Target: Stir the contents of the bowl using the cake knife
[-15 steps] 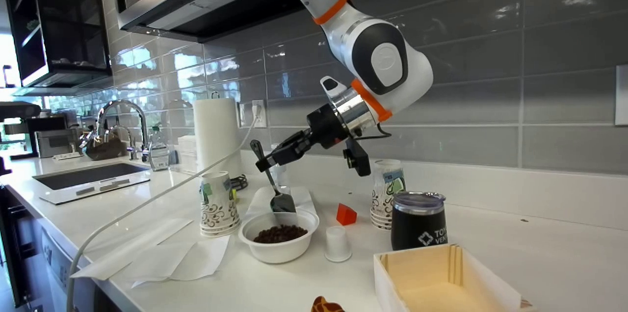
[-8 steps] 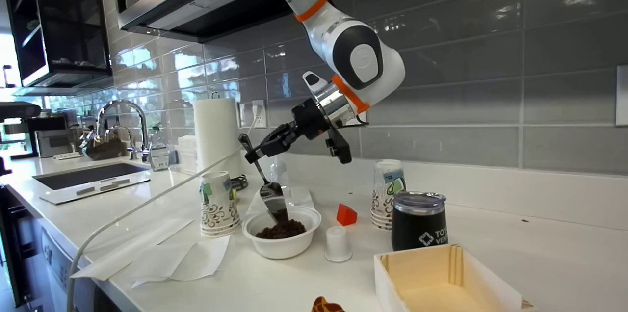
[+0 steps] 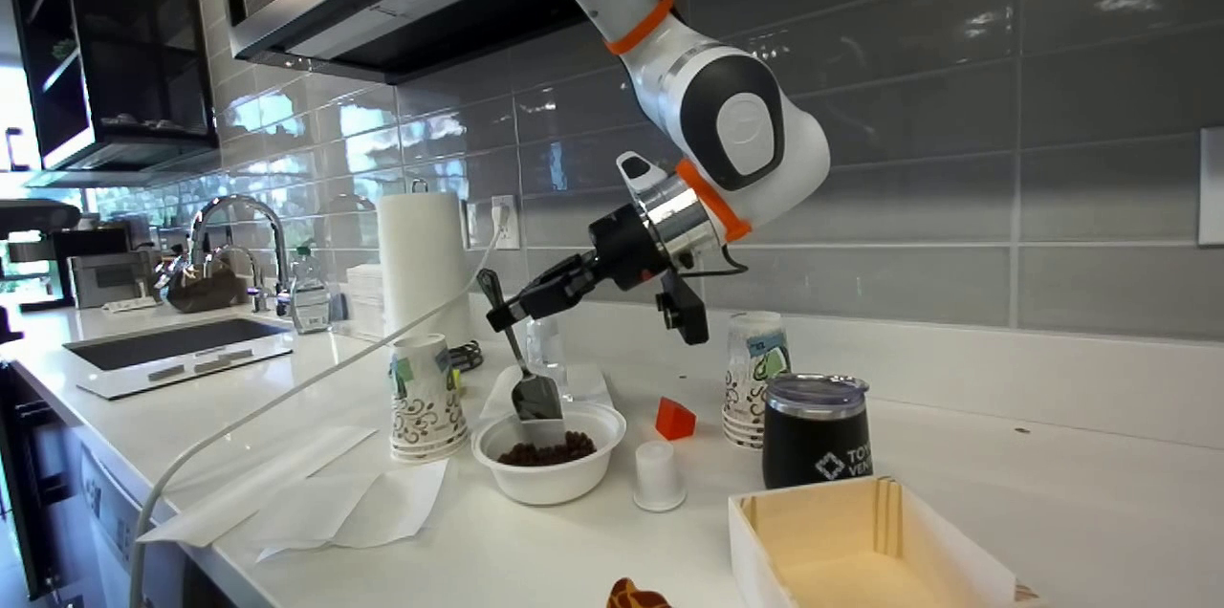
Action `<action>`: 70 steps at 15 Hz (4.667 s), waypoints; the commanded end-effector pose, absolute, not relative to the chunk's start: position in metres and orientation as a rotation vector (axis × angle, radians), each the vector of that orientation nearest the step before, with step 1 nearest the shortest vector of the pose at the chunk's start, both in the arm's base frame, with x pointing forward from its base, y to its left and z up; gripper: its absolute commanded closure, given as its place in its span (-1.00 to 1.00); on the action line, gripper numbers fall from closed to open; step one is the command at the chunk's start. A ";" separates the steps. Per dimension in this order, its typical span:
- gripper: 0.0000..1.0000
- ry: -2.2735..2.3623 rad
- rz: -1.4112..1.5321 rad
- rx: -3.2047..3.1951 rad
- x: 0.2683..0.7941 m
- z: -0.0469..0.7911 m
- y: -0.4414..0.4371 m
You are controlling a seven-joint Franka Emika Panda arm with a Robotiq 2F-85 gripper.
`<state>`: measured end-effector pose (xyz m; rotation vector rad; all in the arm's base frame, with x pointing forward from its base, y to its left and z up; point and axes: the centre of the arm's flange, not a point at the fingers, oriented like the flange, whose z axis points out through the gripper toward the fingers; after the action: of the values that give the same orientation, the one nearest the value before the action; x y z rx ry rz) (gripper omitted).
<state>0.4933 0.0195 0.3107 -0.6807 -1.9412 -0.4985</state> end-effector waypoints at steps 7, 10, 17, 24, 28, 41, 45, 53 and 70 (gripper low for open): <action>0.98 -2.036 -0.478 -0.763 0.500 0.315 0.029; 0.98 -2.032 -0.427 -0.783 0.496 0.322 0.048; 0.98 -2.063 -0.215 -0.942 0.499 0.335 0.115; 0.98 -2.080 -0.037 -1.118 0.496 0.342 0.156; 0.98 -2.120 0.027 -1.186 0.501 0.340 0.160; 0.98 -2.142 0.262 -1.385 0.516 0.281 0.169; 0.98 -2.135 0.297 -1.391 0.512 0.273 0.176; -0.47 -2.135 0.283 -1.368 0.510 0.274 0.176; -1.00 -2.250 0.026 -1.361 0.488 0.327 0.138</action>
<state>0.5105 0.1555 0.3134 -1.3566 -2.1987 0.1331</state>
